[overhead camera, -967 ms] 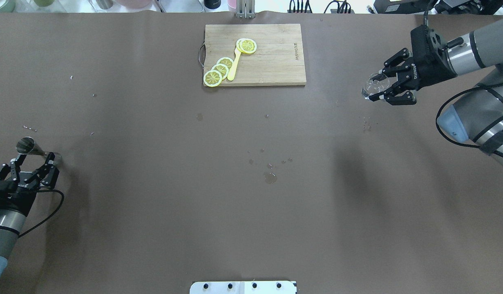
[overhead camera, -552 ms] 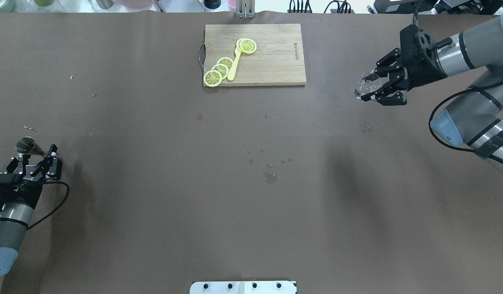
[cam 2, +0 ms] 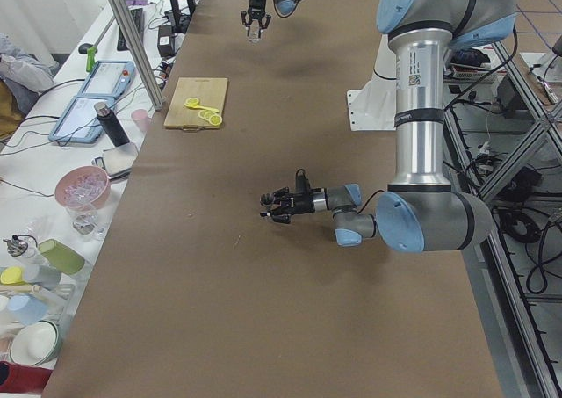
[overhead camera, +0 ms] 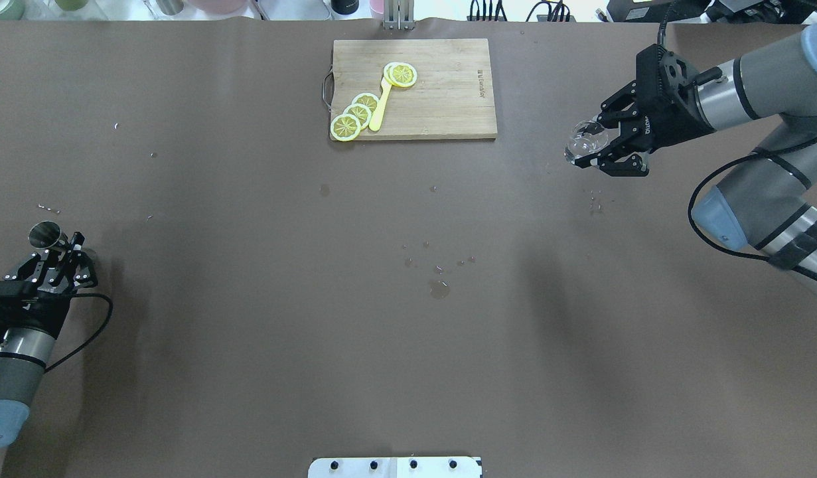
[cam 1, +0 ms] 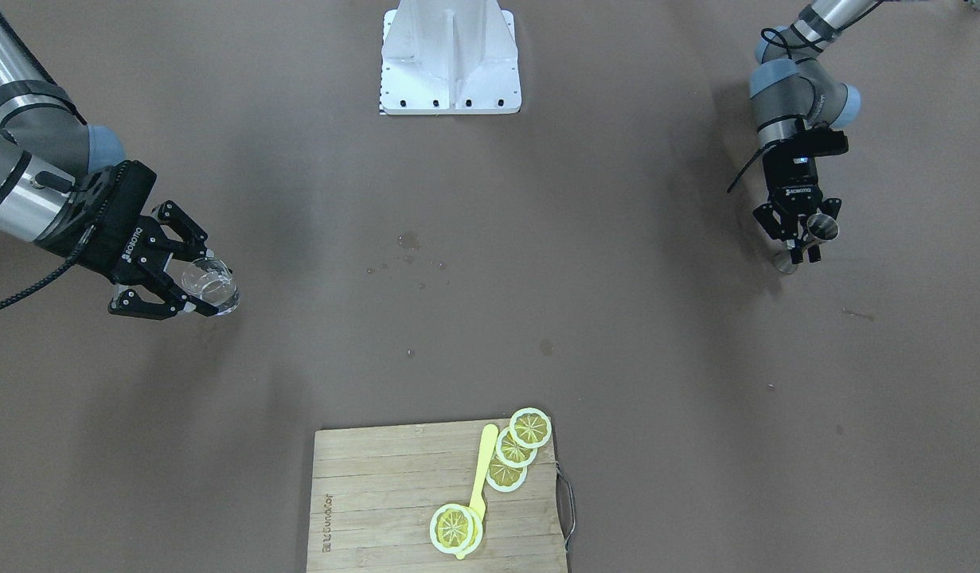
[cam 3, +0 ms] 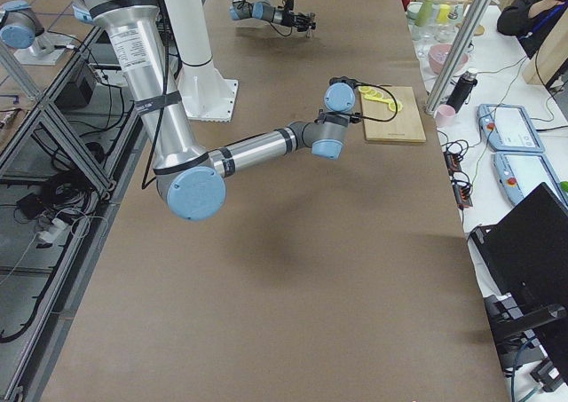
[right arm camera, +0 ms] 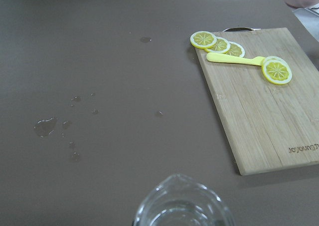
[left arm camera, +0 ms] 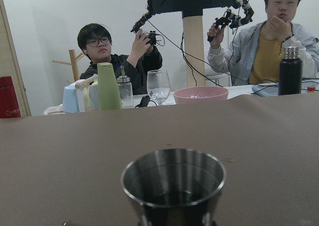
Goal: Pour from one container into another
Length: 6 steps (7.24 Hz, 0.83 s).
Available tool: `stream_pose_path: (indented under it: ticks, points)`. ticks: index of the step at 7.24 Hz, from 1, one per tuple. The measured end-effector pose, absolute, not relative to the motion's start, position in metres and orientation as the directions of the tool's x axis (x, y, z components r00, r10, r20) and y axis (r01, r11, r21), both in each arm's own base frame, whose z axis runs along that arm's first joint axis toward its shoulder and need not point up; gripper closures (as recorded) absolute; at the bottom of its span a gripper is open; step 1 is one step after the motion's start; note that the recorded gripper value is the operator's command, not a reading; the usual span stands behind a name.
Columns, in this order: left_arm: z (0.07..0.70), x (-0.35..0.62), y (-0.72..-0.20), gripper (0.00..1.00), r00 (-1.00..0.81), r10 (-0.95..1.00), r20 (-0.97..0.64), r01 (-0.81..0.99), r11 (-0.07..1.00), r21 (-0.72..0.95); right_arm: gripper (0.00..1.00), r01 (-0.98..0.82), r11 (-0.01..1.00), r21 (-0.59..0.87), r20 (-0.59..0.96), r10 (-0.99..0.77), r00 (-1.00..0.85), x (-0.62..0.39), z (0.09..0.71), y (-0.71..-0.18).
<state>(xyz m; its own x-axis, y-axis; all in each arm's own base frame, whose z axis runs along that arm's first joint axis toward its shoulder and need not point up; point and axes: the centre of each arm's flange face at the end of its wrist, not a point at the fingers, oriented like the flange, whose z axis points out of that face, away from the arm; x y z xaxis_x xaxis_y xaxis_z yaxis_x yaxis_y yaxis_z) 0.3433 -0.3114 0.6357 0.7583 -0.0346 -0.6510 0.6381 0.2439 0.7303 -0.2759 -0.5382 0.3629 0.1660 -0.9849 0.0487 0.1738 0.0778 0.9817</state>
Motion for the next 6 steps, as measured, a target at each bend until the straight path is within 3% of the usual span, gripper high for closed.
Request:
stream_pose_path:
  ticks: [6]
  points:
    - [0.527, 0.392, -0.347, 1.00, 0.750, 0.090, -0.655, 0.619, 0.254, 0.743, 1.00, 0.197, 0.109, 0.974, 0.076, -0.983, 0.165, -0.275, 0.336, -0.527]
